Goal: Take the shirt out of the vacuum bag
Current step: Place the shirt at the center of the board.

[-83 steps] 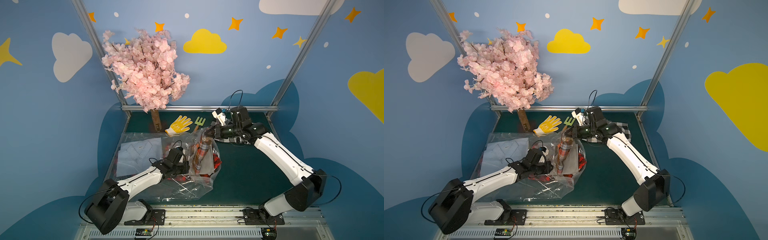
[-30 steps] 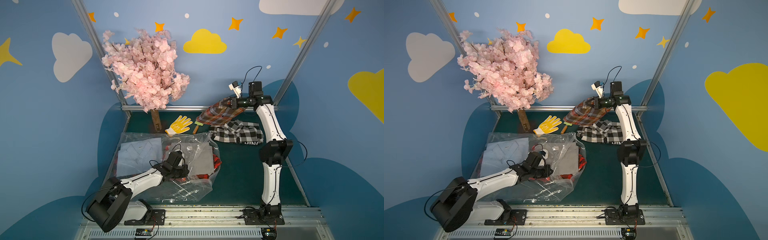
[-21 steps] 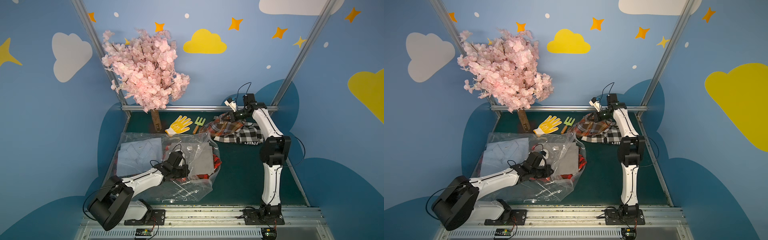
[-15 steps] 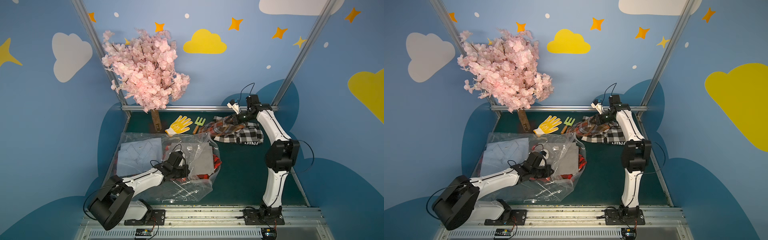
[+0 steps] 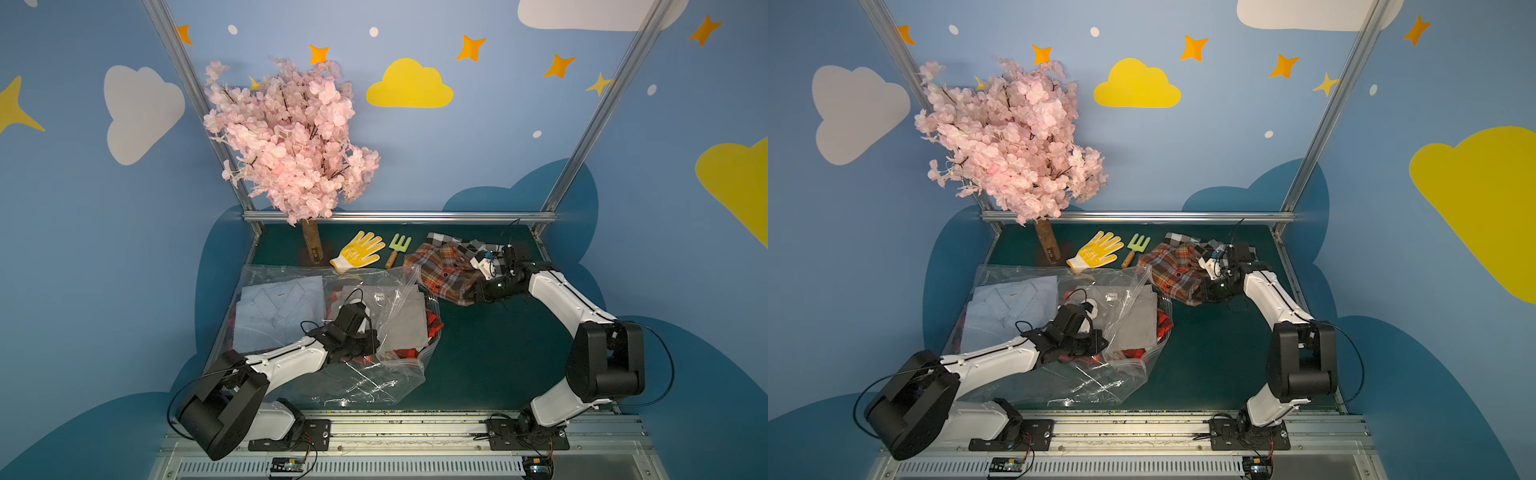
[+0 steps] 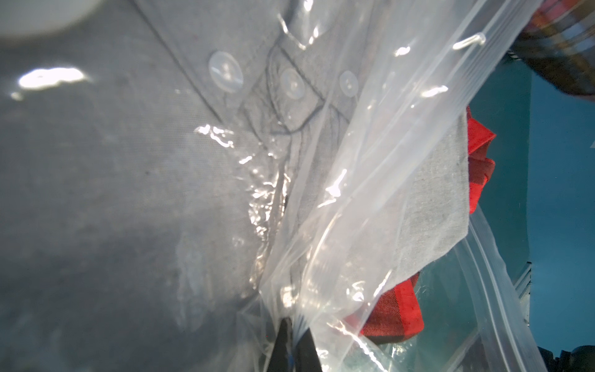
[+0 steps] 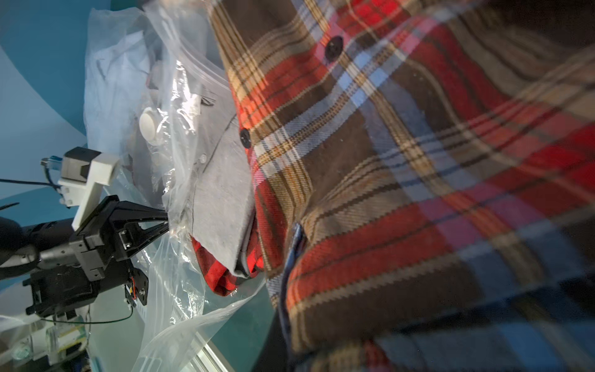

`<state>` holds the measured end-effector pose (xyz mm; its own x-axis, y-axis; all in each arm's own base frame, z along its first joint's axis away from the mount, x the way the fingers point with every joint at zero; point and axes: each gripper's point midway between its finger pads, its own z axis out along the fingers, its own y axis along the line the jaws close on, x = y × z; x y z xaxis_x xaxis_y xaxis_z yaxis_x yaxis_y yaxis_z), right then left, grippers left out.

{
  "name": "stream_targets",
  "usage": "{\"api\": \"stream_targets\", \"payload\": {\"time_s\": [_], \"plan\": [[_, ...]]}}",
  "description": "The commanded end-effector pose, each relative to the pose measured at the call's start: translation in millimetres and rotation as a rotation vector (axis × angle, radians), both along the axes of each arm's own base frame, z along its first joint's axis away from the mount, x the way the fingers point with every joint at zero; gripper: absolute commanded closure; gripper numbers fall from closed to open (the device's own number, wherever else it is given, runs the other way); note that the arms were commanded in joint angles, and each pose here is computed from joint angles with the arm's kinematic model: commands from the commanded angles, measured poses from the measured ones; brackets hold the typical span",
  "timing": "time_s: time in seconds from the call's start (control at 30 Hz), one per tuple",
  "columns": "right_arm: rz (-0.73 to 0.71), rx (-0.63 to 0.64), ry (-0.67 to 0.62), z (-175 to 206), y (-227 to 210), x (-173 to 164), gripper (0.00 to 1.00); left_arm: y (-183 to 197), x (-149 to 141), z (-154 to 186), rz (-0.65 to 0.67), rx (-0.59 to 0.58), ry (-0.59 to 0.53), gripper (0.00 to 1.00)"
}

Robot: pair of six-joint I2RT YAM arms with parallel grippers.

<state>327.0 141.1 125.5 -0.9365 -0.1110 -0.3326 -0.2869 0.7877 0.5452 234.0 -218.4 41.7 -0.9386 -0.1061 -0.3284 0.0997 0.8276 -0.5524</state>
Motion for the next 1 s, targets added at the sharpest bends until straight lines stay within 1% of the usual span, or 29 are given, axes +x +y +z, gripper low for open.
{"api": "stream_targets", "payload": {"time_s": [0.0, 0.07, 0.13, 0.17, 0.23, 0.3, 0.4, 0.5, 0.57, 0.67, 0.83, 0.97], "plan": [[-0.126, 0.033, 0.051, 2.0, -8.8, -12.0, 0.79, 5.4, -12.4, -14.6, -0.018, 0.031, 0.049, 0.97], [-0.168, 0.093, 0.106, -2.8, -6.7, -21.5, 0.67, 5.6, -12.5, -15.9, -0.018, 0.031, 0.049, 0.97], [-0.229, 0.099, 0.174, -14.6, -11.0, -30.6, 0.52, 4.6, -12.4, -16.9, -0.021, 0.03, 0.053, 0.97], [-0.24, 0.109, 0.2, -18.4, -11.4, -35.1, 0.47, 4.1, -12.3, -16.6, -0.022, 0.028, 0.054, 0.97], [-0.264, 0.153, 0.233, -21.1, -10.4, -42.7, 0.41, 4.5, -13.1, -16.7, -0.02, 0.026, 0.054, 0.97], [-0.303, 0.177, 0.229, -17.9, -15.0, -46.3, 0.36, 6.4, -13.5, -16.8, -0.014, 0.029, 0.052, 0.97], [-0.422, 0.19, 0.224, -15.1, -33.7, -48.4, 0.26, 7.5, -13.3, -14.9, -0.014, 0.033, 0.046, 0.97], [-0.553, 0.162, 0.248, -26.2, -57.1, -51.5, 0.25, 7.1, -13.1, -13.4, -0.015, 0.03, 0.042, 0.97], [-0.615, 0.165, 0.271, -36.7, -65.8, -52.8, 0.24, 5.6, -12.1, -10.9, -0.016, 0.023, 0.036, 0.97], [-0.71, 0.126, 0.276, -58.1, -81.0, -46.5, 0.23, 5.6, -11.6, -9.2, -0.014, 0.019, 0.032, 0.97], [-0.814, 0.089, 0.304, -82.1, -98.6, -26.5, 0.19, 6.4, -12.8, -7.1, -0.02, 0.025, 0.03, 0.97], [-0.855, 0.053, 0.297, -92.0, -105.1, -8.3, 0.18, 12.0, -14.5, -8.3, -0.005, 0.033, 0.022, 0.97]]}}
